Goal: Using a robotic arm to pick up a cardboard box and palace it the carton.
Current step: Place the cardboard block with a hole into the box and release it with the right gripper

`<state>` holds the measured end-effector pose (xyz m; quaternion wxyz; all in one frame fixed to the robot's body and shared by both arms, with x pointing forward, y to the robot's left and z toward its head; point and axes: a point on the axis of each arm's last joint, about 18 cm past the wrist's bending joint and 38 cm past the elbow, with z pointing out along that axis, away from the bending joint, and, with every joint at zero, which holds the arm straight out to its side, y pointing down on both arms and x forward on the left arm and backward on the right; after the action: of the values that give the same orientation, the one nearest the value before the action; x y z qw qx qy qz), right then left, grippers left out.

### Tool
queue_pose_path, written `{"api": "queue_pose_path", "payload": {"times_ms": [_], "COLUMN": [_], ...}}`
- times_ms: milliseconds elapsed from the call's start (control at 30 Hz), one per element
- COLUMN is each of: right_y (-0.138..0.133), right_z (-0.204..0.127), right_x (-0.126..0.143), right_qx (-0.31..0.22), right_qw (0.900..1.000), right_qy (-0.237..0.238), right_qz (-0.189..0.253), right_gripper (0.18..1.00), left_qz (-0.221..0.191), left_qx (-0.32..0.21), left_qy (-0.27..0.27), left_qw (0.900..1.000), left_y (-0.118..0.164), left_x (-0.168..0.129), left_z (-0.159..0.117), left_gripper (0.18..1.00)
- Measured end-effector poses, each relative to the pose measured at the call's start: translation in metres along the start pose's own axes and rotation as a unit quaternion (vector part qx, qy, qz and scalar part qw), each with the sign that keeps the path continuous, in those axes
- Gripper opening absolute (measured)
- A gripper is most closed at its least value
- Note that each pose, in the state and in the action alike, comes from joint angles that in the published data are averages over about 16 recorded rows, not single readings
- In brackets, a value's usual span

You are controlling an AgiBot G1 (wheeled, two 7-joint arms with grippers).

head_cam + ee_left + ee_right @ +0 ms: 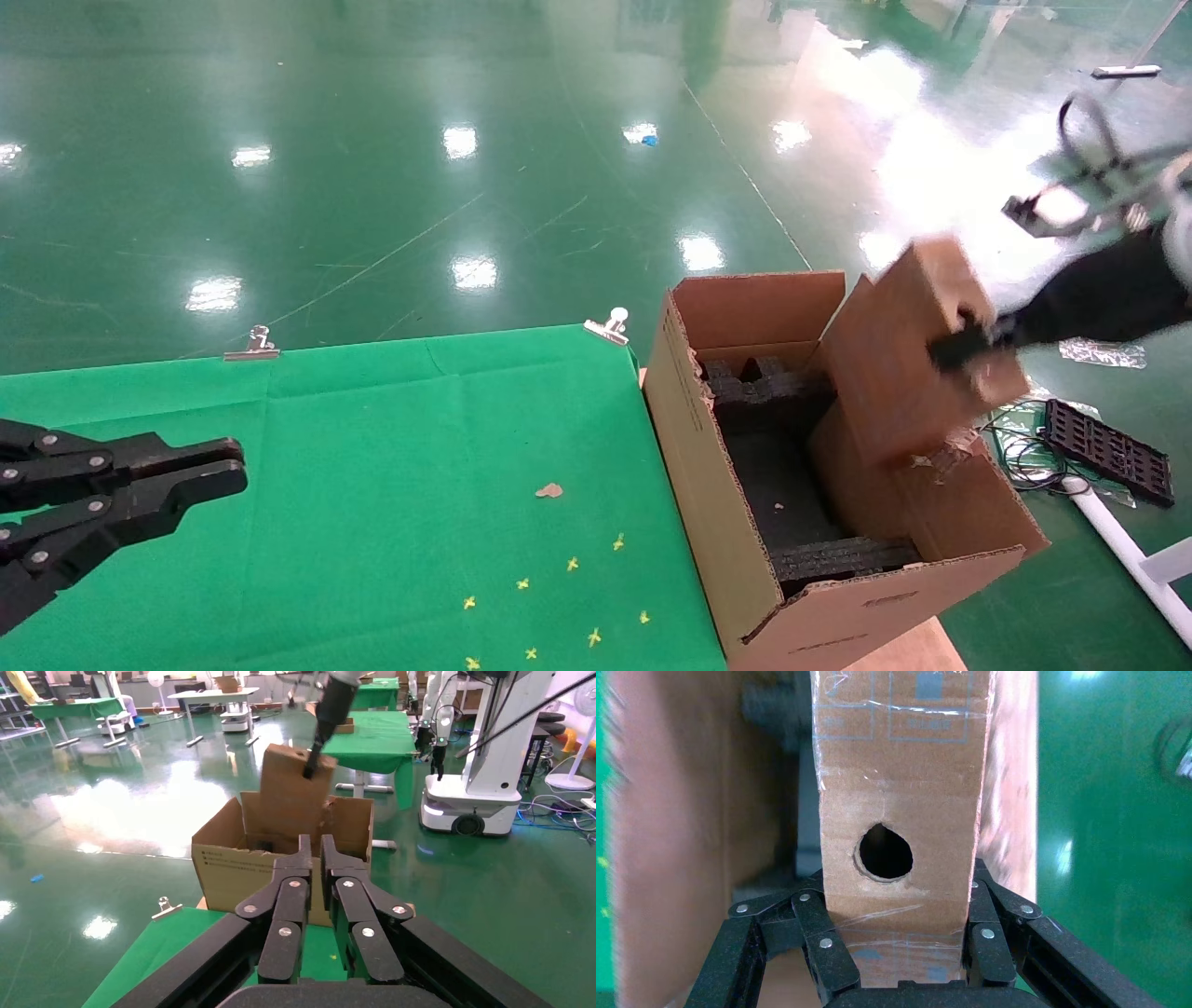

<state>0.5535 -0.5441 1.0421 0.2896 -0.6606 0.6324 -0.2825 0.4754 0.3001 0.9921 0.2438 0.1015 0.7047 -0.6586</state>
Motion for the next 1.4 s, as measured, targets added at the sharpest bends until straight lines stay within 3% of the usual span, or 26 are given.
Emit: {"api": "queue_pose_path", "payload": {"times_ms": [467, 1000, 1400], "right_y": [0.036, 0.058, 0.069], "right_z": [0.058, 0.131, 0.171], "right_x": [0.013, 0.007, 0.000], "right_qx": [-0.076, -0.084, -0.068], "right_qw": [0.996, 0.995, 0.996], "right_qy": [0.025, 0.045, 0.049], "right_qz": [0.029, 0.025, 0.017], "right_gripper": [0.319, 0.315, 0.313], "left_qz": [0.000, 0.000, 0.000], "left_qx": [0.000, 0.000, 0.000], "left_qy": [0.000, 0.000, 0.000], "left_qw": [1.0000, 1.0000, 1.0000], "left_y": [0.000, 0.000, 0.000], "left_x": [0.000, 0.000, 0.000], "left_z": [0.000, 0.000, 0.000], "left_gripper": [0.363, 0.735, 0.930]}}
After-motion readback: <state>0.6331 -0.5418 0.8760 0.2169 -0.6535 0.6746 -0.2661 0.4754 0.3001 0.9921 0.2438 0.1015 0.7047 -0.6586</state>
